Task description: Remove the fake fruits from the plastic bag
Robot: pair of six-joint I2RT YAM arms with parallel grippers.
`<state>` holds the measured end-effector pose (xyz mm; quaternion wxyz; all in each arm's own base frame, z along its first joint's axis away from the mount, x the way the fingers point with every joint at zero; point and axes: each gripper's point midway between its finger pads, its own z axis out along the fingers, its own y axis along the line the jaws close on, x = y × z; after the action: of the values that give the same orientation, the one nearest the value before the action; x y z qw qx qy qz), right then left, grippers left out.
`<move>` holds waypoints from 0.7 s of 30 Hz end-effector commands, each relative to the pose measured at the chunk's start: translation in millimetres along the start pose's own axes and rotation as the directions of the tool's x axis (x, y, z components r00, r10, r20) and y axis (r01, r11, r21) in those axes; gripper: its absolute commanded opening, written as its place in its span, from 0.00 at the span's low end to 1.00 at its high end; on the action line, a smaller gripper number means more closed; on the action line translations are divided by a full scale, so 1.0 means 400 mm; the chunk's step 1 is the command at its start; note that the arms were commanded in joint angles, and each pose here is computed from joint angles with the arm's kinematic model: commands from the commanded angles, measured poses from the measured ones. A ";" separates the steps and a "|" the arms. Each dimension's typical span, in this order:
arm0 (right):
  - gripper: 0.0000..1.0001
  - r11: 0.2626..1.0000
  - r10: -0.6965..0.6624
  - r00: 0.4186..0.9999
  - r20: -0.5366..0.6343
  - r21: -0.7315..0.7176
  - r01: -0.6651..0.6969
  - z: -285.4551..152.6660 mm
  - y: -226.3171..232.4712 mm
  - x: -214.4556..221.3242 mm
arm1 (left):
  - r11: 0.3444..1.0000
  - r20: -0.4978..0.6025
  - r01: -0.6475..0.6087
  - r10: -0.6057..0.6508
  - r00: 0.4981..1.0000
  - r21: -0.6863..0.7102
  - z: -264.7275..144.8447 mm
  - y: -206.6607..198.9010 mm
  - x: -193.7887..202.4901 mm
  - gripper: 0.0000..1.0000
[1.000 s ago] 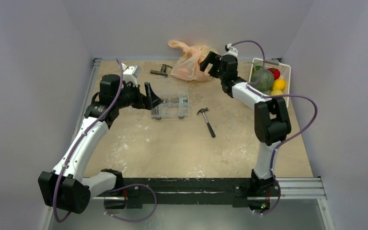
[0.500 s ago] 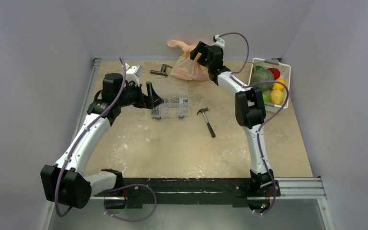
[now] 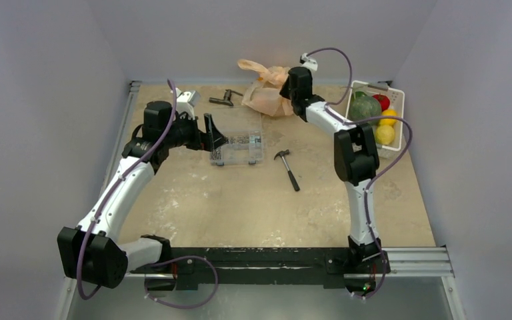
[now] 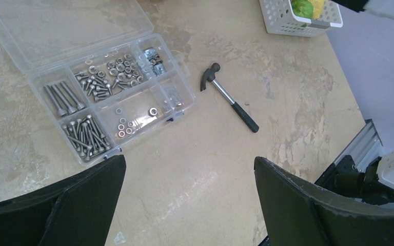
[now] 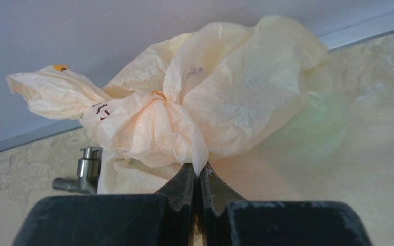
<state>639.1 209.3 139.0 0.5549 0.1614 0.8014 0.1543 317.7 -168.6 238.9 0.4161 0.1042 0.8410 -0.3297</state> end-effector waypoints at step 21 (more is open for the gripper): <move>0.00 0.932 -0.204 0.979 -0.019 -0.310 0.188 -0.819 0.068 -0.122 | 0.996 0.058 -0.052 0.048 0.997 0.077 -0.044 -0.081 -0.050 0.96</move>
<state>400.5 152.1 307.2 0.5985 0.0748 0.7773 0.1790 310.2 -171.0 252.5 0.4284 0.1125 0.8299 -0.3393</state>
